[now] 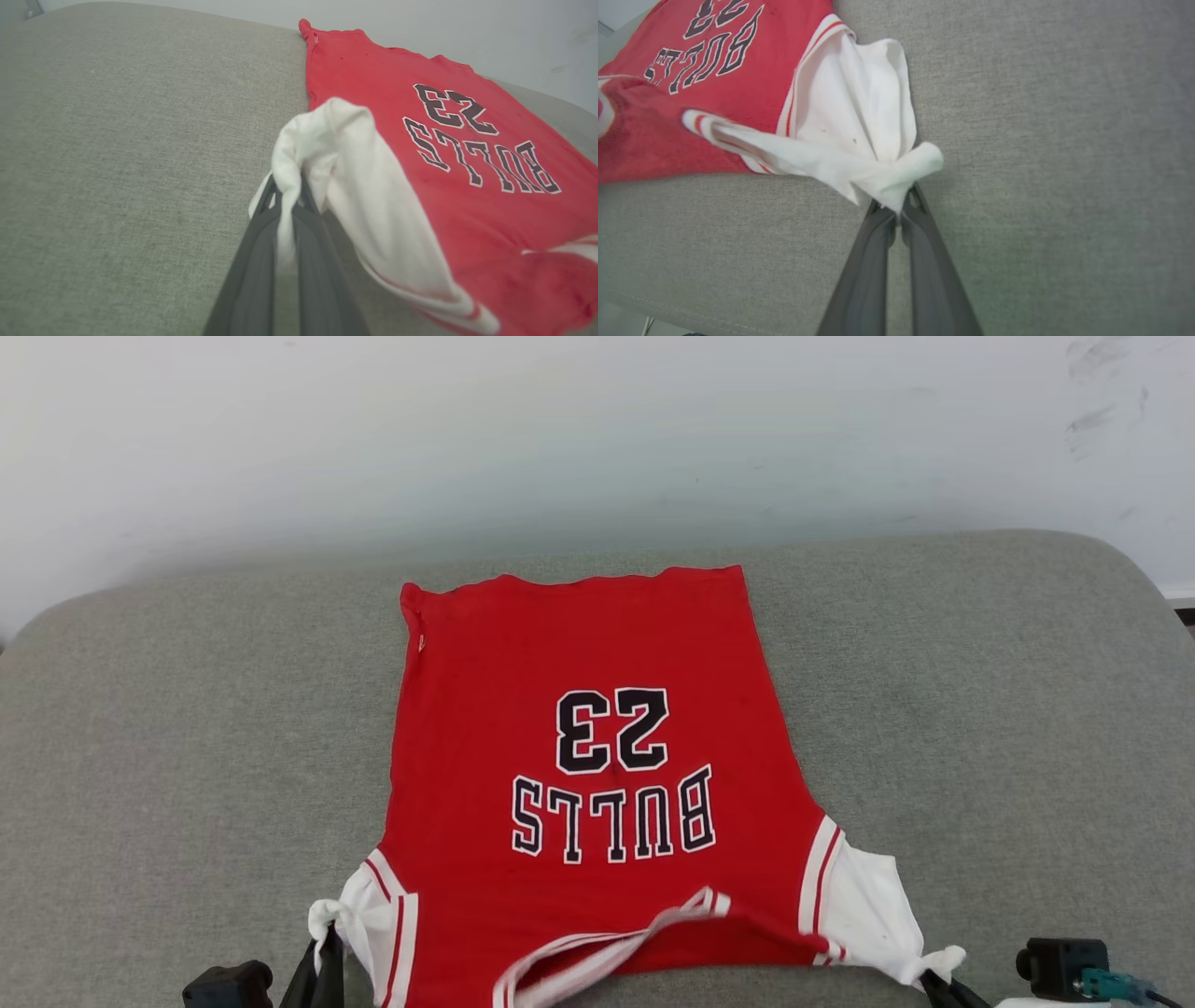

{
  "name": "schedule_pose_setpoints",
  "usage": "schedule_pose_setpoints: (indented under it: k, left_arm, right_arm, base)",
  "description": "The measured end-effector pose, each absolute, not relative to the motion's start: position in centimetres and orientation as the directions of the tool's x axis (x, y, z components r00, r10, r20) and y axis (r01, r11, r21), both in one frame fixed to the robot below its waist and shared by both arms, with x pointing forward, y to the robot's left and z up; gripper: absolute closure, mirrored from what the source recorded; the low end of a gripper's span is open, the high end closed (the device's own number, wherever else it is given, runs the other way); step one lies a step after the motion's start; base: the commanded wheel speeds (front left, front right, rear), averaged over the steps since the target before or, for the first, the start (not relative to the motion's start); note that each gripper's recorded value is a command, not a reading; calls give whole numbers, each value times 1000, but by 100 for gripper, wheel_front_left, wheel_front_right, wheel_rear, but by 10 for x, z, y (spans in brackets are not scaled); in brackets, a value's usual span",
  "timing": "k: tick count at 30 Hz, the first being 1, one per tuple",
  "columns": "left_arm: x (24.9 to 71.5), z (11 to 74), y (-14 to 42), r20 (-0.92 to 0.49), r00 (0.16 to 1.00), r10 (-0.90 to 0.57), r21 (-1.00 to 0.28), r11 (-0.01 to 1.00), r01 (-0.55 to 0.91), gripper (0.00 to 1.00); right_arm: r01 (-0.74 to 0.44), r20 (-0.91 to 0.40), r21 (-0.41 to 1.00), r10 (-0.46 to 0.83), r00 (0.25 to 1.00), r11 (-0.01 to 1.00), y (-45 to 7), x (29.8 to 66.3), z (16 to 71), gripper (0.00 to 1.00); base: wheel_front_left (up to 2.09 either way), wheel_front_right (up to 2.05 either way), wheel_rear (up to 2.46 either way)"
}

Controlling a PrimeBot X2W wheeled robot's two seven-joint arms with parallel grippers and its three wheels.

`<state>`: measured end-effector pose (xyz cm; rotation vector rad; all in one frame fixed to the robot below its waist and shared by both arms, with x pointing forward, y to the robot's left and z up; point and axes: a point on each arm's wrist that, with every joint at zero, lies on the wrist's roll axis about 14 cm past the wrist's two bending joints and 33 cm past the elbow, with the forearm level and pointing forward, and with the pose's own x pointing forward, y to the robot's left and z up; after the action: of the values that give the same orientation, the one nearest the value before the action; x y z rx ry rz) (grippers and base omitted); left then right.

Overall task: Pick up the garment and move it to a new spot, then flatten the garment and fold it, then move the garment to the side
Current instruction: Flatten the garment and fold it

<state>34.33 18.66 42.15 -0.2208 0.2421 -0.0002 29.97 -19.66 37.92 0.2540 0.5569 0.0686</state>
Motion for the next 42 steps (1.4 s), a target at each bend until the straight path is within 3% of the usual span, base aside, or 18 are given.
schedule_pose_setpoints:
  k: [1, 11, 16, 22, 26, 34, 42]
  left_arm:
    - [342, 422, 185, -236, 971, -28, -218, 976, -25, 100]
    - [345, 445, 178, -155, 987, -39, -198, 980, 8, 100]
    - [356, 459, 171, -120, 991, -53, -188, 982, 30, 100]
    - [380, 472, 167, -77, 995, -60, -182, 982, 45, 100]
    - [401, 474, 162, -59, 996, -72, -184, 981, 60, 100]
    - [427, 459, 165, -77, 994, -73, -178, 982, 59, 100]
    - [444, 445, 167, -89, 992, -93, -164, 983, 77, 100]
  right_arm:
    - [14, -515, 261, 127, 848, 965, -196, 296, 380, 0]
    - [15, -324, 244, 68, 944, 970, -208, 329, 446, 0]
    - [-6, -244, 221, 62, 968, 975, -217, 380, 481, 0]
    - [-20, -285, 225, 86, 955, 974, -221, 454, 489, 0]
    - [-7, -368, 242, 98, 925, 970, -221, 508, 482, 0]
    - [-22, -598, 233, 161, 785, 972, -191, 585, 442, 0]
    - [-82, -706, 232, 226, 672, 969, -144, 636, 408, 0]
  base:
    - [0, 0, 0]
    - [0, 0, 0]
    - [0, 0, 0]
    - [0, 0, 0]
    - [0, 0, 0]
    - [0, 0, 0]
    - [0, 0, 0]
